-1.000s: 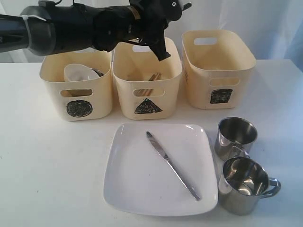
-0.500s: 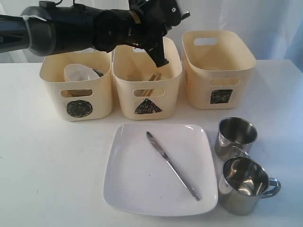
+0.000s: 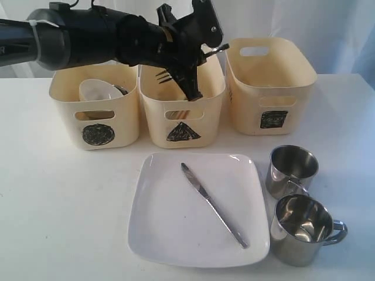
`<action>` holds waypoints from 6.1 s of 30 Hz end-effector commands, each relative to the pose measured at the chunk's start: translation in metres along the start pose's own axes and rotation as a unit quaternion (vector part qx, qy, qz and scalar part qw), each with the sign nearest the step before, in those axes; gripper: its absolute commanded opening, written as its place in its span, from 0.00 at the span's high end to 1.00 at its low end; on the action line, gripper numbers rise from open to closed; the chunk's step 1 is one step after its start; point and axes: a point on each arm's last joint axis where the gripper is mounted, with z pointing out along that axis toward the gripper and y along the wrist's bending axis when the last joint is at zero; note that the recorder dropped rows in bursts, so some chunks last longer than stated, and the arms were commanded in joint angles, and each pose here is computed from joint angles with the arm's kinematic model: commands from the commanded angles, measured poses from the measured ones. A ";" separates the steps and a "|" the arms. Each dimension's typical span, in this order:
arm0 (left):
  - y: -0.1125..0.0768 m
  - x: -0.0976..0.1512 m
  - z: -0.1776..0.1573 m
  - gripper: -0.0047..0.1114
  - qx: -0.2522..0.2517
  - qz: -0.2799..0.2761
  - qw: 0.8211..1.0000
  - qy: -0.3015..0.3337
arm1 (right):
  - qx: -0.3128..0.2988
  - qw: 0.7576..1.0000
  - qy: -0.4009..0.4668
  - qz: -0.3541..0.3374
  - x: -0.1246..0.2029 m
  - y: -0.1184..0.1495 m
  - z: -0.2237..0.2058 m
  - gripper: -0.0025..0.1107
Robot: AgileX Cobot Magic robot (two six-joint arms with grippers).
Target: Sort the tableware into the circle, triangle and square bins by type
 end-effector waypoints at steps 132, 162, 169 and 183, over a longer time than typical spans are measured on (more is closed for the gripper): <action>-0.126 -0.022 -0.022 0.96 0.412 0.272 0.869 0.014 | -0.001 1.000 -0.007 -0.002 0.000 0.000 0.000 0.98; -0.148 0.005 0.011 0.53 0.417 0.295 0.857 0.058 | -0.001 1.000 -0.007 -0.002 0.000 0.000 0.000 0.98; -0.157 0.016 0.022 0.56 0.419 0.271 0.862 0.087 | -0.001 1.000 -0.007 -0.002 0.000 0.000 0.000 0.98; -0.174 0.032 0.035 0.59 0.442 0.256 0.852 0.112 | -0.001 1.000 -0.007 -0.002 0.000 0.000 0.000 0.98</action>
